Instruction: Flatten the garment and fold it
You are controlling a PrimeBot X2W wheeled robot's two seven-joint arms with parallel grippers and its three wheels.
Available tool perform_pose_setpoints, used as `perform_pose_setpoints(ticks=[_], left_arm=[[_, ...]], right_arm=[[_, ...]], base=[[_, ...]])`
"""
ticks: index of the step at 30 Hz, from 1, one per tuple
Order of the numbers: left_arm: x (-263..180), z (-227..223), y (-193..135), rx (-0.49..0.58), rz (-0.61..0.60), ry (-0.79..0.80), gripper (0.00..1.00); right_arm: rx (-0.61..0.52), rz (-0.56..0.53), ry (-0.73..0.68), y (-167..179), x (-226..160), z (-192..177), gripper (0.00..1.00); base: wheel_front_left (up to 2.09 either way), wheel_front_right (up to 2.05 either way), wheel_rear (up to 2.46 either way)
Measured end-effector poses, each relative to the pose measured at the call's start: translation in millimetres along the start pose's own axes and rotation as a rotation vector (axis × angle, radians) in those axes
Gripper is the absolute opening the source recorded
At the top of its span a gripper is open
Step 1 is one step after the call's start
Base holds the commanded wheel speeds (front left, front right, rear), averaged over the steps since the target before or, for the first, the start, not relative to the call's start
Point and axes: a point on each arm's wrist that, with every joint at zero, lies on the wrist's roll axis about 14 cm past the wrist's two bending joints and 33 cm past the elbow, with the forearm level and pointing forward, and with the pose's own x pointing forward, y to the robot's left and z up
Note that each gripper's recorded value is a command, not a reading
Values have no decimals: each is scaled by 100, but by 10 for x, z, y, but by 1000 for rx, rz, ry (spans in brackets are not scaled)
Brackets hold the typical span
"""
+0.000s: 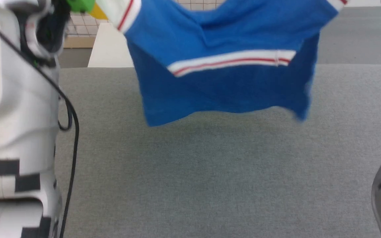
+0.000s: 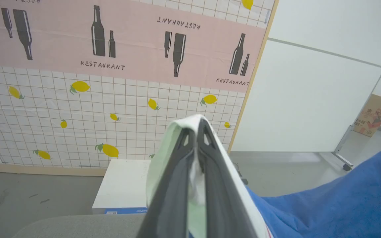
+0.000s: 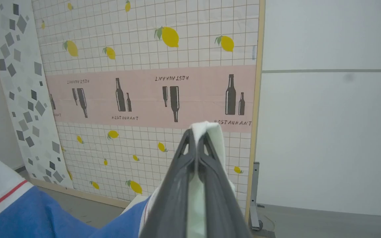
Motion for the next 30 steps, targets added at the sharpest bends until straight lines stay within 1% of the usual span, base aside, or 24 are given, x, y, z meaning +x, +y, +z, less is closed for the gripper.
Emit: perform_pose_setpoints(ticks=[3, 4, 6, 9, 13, 17, 22, 25, 27, 30], left_arm=[[133, 85, 0, -2, 28, -2, 0], [165, 62, -5, -7, 33, 12, 0], [240, -38, -36, 19, 31, 63, 0], [340, -92, -91, 9, 19, 78, 0], [508, -91, -113, 21, 11, 61, 0], [701, -111, -59, 38, 26, 36, 0], [989, 2, 45, 35, 59, -92, 0], [1155, 46, 129, -3, 78, -193, 0], [1256, 22, 148, -22, 75, -244, 0], [1424, -121, 183, -46, 66, -300, 0]], right_arm=[[-39, -25, 23, -52, 111, -4, 0], [-49, -31, 36, -66, 135, -25, 0], [-73, -43, 65, -97, 200, -80, 0], [-96, -55, 91, -130, 295, -152, 0], [-122, -73, 111, -201, 437, -252, 0], [-169, -100, 124, -321, 586, -355, 0], [-254, -151, 74, -557, 818, -389, 0], [-306, -179, 43, -698, 956, -447, 0], [-320, -192, 18, -765, 1046, -487, 0], [-385, -201, 10, -856, 1189, -660, 0]], base=[[0, 0, 0], [0, 0, 0], [0, 0, 0], [0, 0, 0], [0, 0, 0], [0, 0, 0], [0, 0, 0], [0, 0, 0], [0, 0, 0], [0, 0, 0]])
